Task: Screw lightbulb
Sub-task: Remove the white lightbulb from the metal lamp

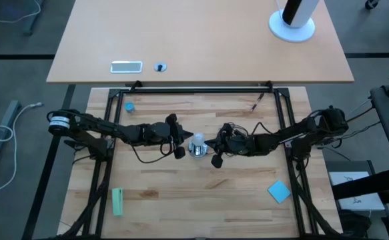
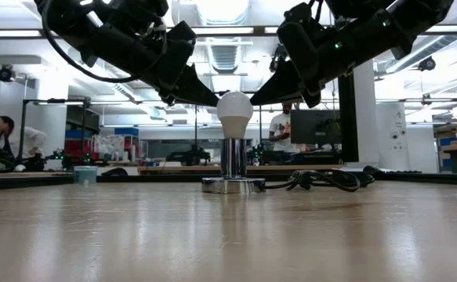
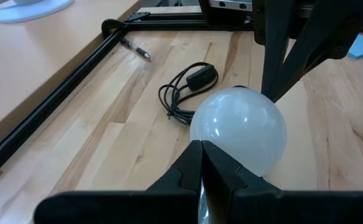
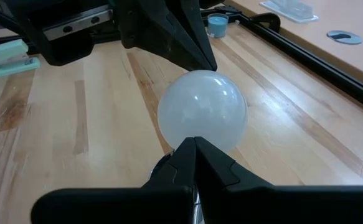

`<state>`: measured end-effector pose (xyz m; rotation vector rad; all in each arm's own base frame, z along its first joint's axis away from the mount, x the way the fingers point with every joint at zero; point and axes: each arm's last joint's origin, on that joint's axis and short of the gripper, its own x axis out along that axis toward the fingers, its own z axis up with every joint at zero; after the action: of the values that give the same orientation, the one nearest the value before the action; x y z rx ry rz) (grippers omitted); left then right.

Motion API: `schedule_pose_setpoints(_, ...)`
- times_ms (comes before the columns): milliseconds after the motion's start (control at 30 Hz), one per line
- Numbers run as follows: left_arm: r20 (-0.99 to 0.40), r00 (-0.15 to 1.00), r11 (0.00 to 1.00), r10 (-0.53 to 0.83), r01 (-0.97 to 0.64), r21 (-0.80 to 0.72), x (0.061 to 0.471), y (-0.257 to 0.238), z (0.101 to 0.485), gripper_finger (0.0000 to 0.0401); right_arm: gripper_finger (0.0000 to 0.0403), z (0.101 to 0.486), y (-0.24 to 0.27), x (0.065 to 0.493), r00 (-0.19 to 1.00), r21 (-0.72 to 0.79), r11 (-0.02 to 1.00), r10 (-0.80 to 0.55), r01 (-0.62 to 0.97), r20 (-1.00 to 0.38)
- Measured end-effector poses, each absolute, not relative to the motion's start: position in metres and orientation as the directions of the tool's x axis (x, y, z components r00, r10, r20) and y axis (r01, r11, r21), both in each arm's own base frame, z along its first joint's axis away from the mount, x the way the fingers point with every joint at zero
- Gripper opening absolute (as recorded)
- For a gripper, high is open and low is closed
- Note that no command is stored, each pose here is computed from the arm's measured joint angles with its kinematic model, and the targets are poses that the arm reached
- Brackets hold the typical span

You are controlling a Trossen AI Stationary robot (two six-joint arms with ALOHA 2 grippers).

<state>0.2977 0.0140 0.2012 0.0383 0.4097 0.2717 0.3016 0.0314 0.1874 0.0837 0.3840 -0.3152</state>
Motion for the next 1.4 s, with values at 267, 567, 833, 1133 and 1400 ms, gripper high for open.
schedule_pose_setpoints(267,-0.389,0.881,0.963,0.270,-0.254,0.092,0.2977,0.0140,0.2011,0.0000,0.0000,0.1875,0.0315,0.3015,0.880,0.021,0.948,-0.285,0.317,-0.381)
schedule_pose_setpoints(567,-0.389,0.881,0.963,0.270,-0.254,0.092,0.2977,0.0141,0.2011,0.0000,0.0000,0.1875,0.0316,0.3015,0.880,0.004,0.951,-0.285,0.310,-0.381)
schedule_pose_setpoints(833,-0.389,0.881,0.963,0.270,-0.254,0.092,0.2977,0.0141,0.2011,0.0000,0.0000,0.1877,0.0316,0.3014,0.880,-0.011,0.953,-0.285,0.304,-0.381)
schedule_pose_setpoints(1133,-0.395,0.899,0.981,0.191,-0.183,0.059,0.2982,0.0124,0.2010,0.0000,0.0000,0.1872,0.0299,0.3011,0.877,-0.037,0.955,-0.285,0.294,-0.387)
schedule_pose_setpoints(1400,-0.403,0.900,0.985,0.169,-0.165,0.045,0.2979,0.0108,0.2005,0.0000,0.0000,0.1861,0.0252,0.2999,0.845,-0.068,0.925,-0.369,0.373,-0.387)
